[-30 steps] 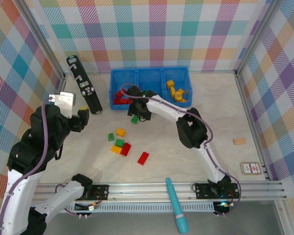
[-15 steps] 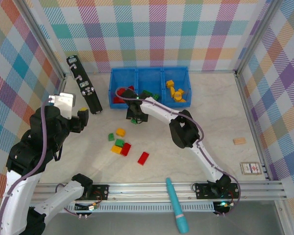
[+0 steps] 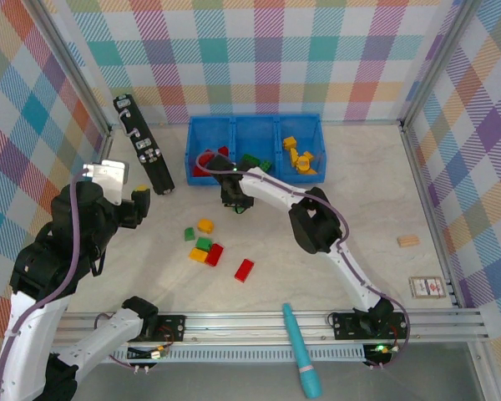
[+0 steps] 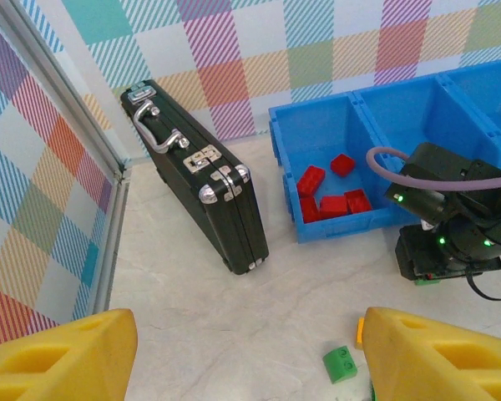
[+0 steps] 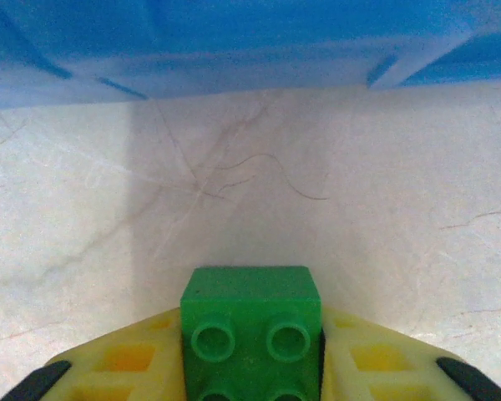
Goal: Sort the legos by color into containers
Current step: Pick up the lego from the center of the table, then place the lego in the container.
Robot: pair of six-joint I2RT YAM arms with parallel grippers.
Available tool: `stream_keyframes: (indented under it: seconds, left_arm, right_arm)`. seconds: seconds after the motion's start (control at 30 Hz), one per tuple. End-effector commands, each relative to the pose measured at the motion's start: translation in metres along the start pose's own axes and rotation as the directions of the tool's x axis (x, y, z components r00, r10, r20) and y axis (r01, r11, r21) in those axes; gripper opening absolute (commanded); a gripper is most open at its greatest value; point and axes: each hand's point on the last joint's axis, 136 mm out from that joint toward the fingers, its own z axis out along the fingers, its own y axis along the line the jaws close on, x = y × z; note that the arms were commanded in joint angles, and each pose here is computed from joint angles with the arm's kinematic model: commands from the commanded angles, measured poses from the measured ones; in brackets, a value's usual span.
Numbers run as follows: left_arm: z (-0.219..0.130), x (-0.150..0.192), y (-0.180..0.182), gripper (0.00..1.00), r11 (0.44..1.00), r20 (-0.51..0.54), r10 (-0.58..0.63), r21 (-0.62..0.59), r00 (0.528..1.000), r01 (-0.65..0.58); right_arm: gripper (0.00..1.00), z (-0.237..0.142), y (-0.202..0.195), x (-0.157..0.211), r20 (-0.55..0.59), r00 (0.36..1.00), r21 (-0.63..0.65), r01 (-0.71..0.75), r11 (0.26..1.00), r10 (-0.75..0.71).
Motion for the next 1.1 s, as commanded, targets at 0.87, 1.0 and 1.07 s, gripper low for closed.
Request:
stream_keyframes:
  seconds: [0.87, 1.0, 1.07]
  left_arm:
    - [0.033, 0.092, -0.067, 0.66, 0.957, -0.281, -0.104, 0.234, 0.954, 0.173]
    - [0.037, 0.112, -0.081, 0.67, 0.943, -0.369, -0.116, 0.25, 0.922, 0.218]
    - [0.038, 0.116, -0.089, 0.68, 0.932, -0.381, -0.127, 0.271, 0.916, 0.242]
  right_arm:
    - [0.26, -0.144, -0.063, -0.126, 0.316, 0.904, 0.091, 0.274, 0.957, -0.289]
    - [0.26, -0.129, -0.061, -0.16, 0.349, 0.891, 0.061, 0.288, 0.956, -0.29]
    - [0.26, -0.121, -0.06, -0.172, 0.36, 0.884, 0.056, 0.298, 0.953, -0.298]
